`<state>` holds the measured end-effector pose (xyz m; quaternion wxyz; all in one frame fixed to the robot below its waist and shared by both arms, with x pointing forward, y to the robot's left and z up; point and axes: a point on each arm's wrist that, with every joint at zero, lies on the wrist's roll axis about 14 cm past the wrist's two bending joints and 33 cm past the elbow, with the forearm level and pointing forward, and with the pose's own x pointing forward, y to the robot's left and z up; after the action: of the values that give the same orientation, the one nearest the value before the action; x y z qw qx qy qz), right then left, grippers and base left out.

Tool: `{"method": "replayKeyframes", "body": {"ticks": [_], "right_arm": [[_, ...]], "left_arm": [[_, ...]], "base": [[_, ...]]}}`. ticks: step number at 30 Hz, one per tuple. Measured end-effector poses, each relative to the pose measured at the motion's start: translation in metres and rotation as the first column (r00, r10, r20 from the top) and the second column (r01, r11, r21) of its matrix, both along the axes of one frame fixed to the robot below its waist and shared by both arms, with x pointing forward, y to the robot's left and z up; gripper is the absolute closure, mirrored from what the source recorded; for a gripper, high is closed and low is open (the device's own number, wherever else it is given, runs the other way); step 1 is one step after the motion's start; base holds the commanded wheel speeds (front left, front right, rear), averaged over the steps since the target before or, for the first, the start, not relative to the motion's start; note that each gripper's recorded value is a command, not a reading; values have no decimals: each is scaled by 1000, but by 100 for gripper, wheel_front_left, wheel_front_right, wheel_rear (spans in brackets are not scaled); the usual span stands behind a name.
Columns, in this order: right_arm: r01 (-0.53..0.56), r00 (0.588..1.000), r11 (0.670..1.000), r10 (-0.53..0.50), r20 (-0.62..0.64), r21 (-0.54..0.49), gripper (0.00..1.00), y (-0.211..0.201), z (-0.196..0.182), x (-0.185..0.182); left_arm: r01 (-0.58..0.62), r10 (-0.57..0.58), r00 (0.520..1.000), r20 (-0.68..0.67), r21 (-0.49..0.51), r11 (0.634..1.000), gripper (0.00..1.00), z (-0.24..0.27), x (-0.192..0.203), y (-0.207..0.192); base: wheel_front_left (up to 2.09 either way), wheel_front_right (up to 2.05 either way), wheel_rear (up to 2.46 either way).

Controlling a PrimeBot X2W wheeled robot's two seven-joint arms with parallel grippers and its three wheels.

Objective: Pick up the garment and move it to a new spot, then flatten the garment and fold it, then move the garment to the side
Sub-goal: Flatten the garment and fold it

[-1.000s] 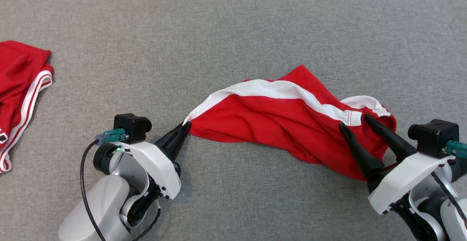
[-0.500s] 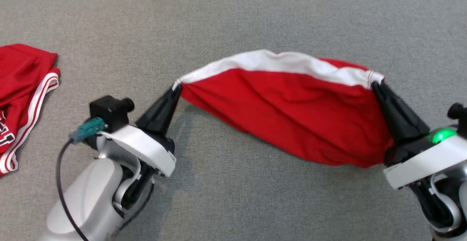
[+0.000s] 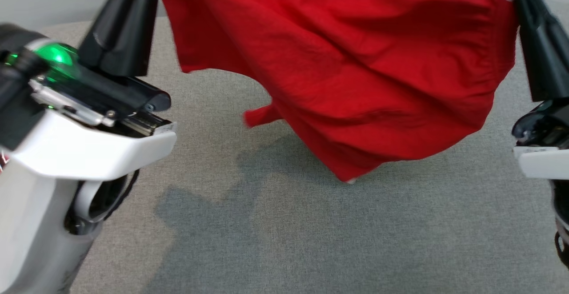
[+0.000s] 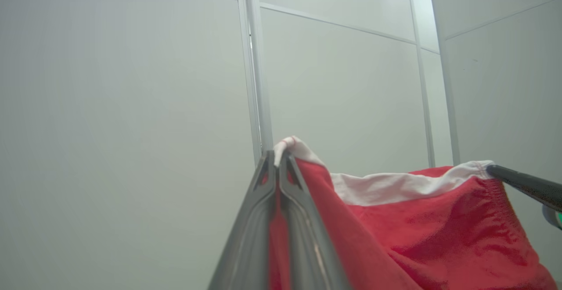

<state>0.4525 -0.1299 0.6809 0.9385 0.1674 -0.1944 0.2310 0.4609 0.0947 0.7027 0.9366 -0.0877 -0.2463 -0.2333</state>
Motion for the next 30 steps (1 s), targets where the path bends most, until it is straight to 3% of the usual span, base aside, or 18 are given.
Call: {"method": "replayKeyframes", "body": {"ticks": [6,14,21,30], "right_arm": [[-48,989,997,40,143,57,100,0,52,-18],[-74,991,995,66,119,63,100,2,51,-15],[-70,997,997,69,27,39,100,8,28,29],[-24,1000,1000,24,-7,3,100,19,17,122]], "left_arm": [[-1,-1,974,225,8,1000,100,71,-39,-1],[-10,7,971,239,10,1000,100,81,-42,1],[-5,3,995,104,21,1000,100,46,14,2],[-24,22,999,25,63,998,100,25,118,-1]], "base": [[0,0,0],[0,0,0],[0,0,0],[0,0,0]]}}
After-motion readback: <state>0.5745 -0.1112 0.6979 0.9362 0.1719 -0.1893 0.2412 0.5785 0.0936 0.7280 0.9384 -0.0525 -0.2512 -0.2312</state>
